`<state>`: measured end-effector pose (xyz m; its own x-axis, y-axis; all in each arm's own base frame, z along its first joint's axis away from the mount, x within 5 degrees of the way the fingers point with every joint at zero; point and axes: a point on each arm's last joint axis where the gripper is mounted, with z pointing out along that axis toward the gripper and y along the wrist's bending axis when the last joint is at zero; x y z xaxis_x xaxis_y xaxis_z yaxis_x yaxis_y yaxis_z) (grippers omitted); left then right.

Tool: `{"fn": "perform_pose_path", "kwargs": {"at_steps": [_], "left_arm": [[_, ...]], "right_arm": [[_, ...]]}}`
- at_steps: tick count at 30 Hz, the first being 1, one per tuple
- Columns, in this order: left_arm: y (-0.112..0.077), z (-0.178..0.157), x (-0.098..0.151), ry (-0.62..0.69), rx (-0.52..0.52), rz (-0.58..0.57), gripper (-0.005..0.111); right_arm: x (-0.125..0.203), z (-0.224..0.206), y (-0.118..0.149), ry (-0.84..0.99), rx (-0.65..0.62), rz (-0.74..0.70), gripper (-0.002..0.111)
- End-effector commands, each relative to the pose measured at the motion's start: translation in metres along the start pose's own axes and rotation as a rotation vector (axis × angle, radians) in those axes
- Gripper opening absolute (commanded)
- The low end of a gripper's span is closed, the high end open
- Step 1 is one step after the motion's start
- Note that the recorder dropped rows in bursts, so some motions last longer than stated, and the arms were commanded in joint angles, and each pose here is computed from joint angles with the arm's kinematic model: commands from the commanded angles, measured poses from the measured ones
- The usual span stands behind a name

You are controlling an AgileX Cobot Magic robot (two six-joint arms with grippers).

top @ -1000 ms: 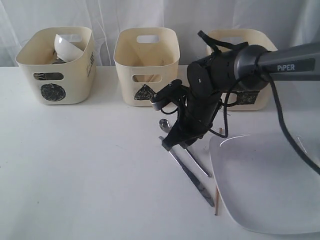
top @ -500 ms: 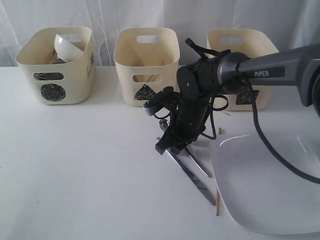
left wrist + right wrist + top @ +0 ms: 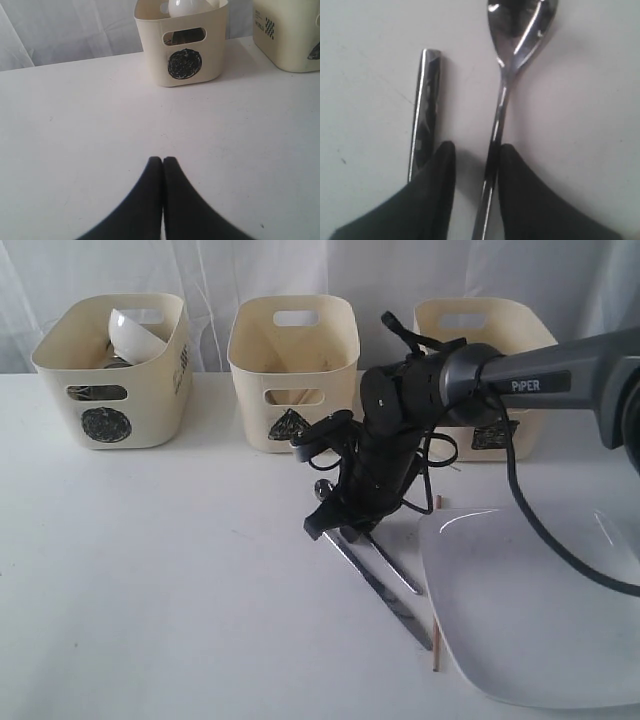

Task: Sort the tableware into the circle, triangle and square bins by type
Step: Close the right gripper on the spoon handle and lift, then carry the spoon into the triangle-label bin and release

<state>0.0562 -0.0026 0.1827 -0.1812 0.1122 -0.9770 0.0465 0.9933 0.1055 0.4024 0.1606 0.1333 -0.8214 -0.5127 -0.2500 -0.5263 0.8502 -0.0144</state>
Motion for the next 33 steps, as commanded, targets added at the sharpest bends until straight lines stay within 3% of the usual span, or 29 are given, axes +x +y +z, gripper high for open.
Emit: {"fn": "perform_pose_path", "kwargs": {"at_steps": [1, 4, 19, 33], "left_arm": [[0.0, 0.0, 0.001, -0.004, -0.004, -0.005, 0.0], [0.0, 0.0, 0.001, -0.004, -0.004, -0.005, 0.0], [0.0, 0.0, 0.001, -0.004, -0.004, -0.005, 0.0], [0.0, 0.0, 0.001, -0.004, -0.004, -0.005, 0.0]], "right_arm": [[0.006, 0.011, -0.015, 0.017, 0.014, 0.064, 0.012], [0.007, 0.008, -0.015, -0.021, 0.013, 0.113, 0.0], [0.0, -0.069, -0.012, -0.509, -0.035, 0.363, 0.0], [-0.013, -0.105, -0.018, -0.738, -0.033, 0.463, 0.0]]}}
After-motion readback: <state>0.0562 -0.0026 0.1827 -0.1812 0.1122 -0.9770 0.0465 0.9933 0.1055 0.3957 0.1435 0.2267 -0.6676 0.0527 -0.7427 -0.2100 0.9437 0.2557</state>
